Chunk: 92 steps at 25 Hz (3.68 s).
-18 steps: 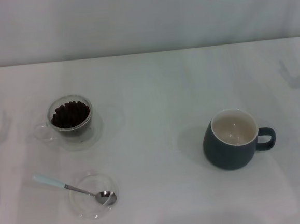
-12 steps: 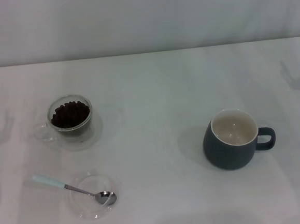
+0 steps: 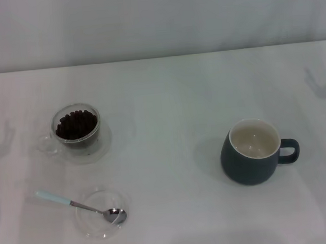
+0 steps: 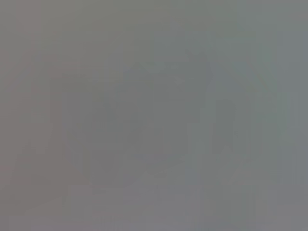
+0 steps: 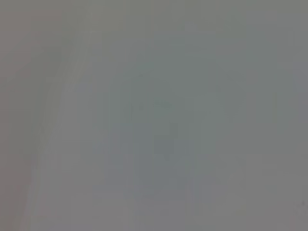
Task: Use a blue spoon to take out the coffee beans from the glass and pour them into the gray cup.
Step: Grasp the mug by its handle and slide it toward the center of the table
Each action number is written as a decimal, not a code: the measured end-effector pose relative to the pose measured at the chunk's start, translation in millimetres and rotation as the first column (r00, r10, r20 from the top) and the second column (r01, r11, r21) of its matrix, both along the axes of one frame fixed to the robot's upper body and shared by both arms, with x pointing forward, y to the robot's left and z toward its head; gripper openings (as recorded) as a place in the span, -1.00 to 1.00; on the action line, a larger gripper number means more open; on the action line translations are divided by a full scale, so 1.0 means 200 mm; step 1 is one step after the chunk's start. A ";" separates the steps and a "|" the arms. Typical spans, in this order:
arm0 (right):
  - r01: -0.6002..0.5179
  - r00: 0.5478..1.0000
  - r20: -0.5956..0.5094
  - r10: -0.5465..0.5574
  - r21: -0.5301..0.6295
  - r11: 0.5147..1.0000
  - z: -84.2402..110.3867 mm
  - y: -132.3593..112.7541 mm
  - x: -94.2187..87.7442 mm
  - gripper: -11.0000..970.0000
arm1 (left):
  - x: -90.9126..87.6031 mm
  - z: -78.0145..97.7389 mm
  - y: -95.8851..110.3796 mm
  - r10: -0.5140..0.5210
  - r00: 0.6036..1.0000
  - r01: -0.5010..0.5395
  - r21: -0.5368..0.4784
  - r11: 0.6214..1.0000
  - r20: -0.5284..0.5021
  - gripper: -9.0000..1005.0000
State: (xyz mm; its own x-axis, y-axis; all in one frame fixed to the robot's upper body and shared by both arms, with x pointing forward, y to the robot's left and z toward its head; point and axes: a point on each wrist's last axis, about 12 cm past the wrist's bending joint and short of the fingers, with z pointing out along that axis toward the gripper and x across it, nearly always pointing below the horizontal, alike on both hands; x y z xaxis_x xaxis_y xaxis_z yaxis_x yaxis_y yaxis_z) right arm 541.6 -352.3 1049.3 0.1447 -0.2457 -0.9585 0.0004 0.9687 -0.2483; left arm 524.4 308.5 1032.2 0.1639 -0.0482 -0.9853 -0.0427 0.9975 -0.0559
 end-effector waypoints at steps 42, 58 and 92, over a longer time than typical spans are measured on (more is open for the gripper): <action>-0.336 0.937 -0.021 0.347 0.209 0.918 -0.19 0.04 -0.84 0.76 | -0.48 -0.11 0.12 0.036 0.999 -0.036 0.000 0.999 0.036 0.78; -0.373 0.902 -0.135 0.411 0.237 0.897 -0.26 0.14 -0.73 0.76 | -0.52 -0.11 0.14 0.015 0.999 -0.013 -0.043 0.999 0.037 0.78; -0.294 0.872 -0.339 0.352 0.210 0.932 -0.37 0.18 -0.61 0.74 | -0.48 -0.09 0.19 0.024 0.999 -0.024 -0.009 1.000 0.043 0.78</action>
State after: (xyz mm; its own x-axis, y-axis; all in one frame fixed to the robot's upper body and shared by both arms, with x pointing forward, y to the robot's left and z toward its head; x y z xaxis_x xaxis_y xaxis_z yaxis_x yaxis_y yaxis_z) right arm 419.7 -317.3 974.3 -0.1755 -0.0983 -0.9795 -0.3818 0.9239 -0.0243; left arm 429.4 346.5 1014.0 0.2076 -0.0522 -0.9768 -0.0642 0.9957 -0.0669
